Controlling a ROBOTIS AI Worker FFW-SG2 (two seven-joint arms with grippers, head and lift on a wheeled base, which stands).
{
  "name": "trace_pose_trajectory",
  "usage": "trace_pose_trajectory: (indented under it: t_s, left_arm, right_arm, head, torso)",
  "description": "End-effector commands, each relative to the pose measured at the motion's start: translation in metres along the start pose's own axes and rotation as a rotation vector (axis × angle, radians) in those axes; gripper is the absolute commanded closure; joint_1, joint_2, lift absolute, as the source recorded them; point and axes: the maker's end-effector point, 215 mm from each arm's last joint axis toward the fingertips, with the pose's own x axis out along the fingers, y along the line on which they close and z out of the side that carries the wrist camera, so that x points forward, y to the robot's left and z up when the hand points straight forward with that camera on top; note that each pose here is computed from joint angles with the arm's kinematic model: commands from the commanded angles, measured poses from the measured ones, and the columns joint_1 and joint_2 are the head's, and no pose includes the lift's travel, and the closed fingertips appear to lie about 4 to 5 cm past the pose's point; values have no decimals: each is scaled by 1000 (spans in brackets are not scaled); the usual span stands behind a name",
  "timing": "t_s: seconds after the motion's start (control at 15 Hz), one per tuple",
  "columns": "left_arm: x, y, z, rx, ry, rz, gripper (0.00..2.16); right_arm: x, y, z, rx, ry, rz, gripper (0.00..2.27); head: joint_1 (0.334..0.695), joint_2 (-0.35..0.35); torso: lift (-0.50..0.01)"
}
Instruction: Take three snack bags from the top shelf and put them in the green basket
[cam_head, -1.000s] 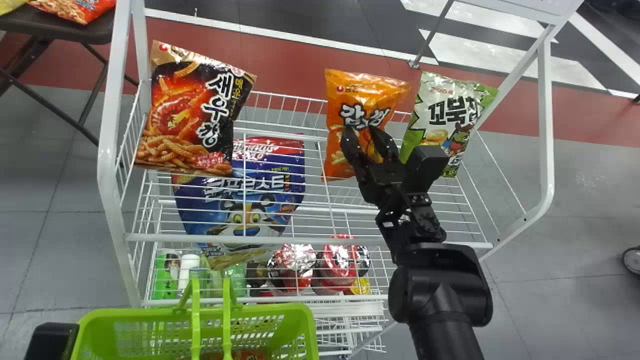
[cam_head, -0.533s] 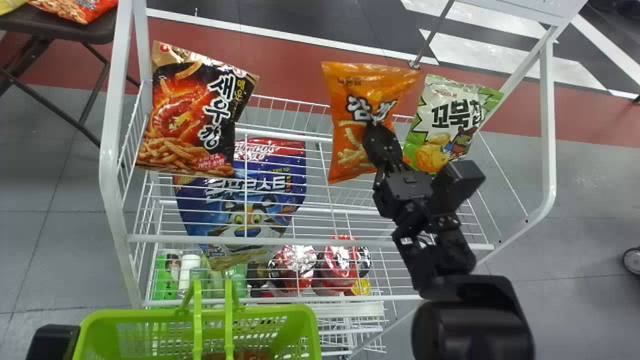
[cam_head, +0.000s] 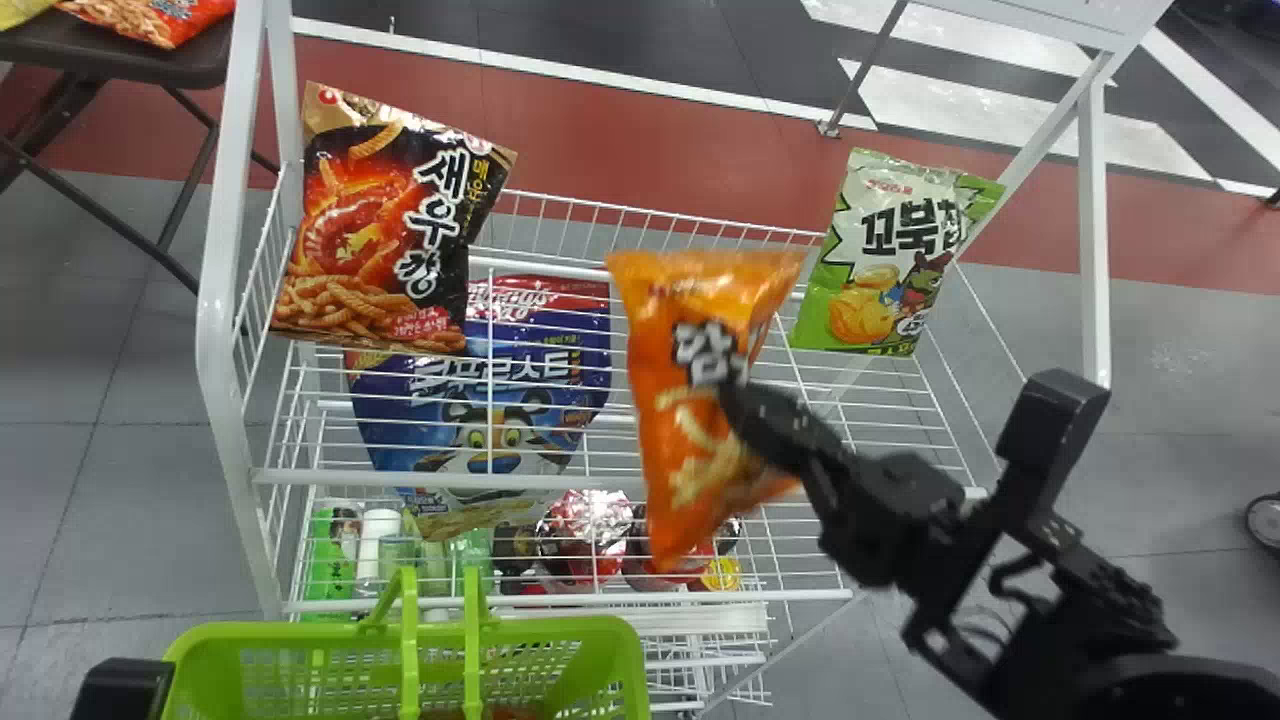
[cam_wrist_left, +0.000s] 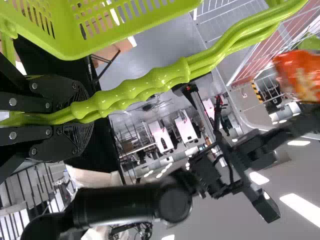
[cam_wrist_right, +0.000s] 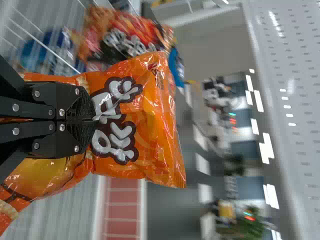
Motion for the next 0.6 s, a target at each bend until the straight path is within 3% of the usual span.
trace_pose_trajectory:
  t_s: [0.0,0.27,0.53]
  left_arm:
    - [1,-4,-2,7,4,0,1895]
    - [8,-9,-6,15,15,-6,1895]
    - [12,-11,-7,21,20,-13,1895]
  right_arm:
    - [-30,24,-59,180,229,39,2243]
    - [-67,75,-125,398,473,139,2243]
    - [-58,109,-163,393,579,178,2243]
  head:
    - [695,-350]
    - [695,-350]
    - [695,-350]
  torso:
    - [-36]
    - [-36]
    - [-36]
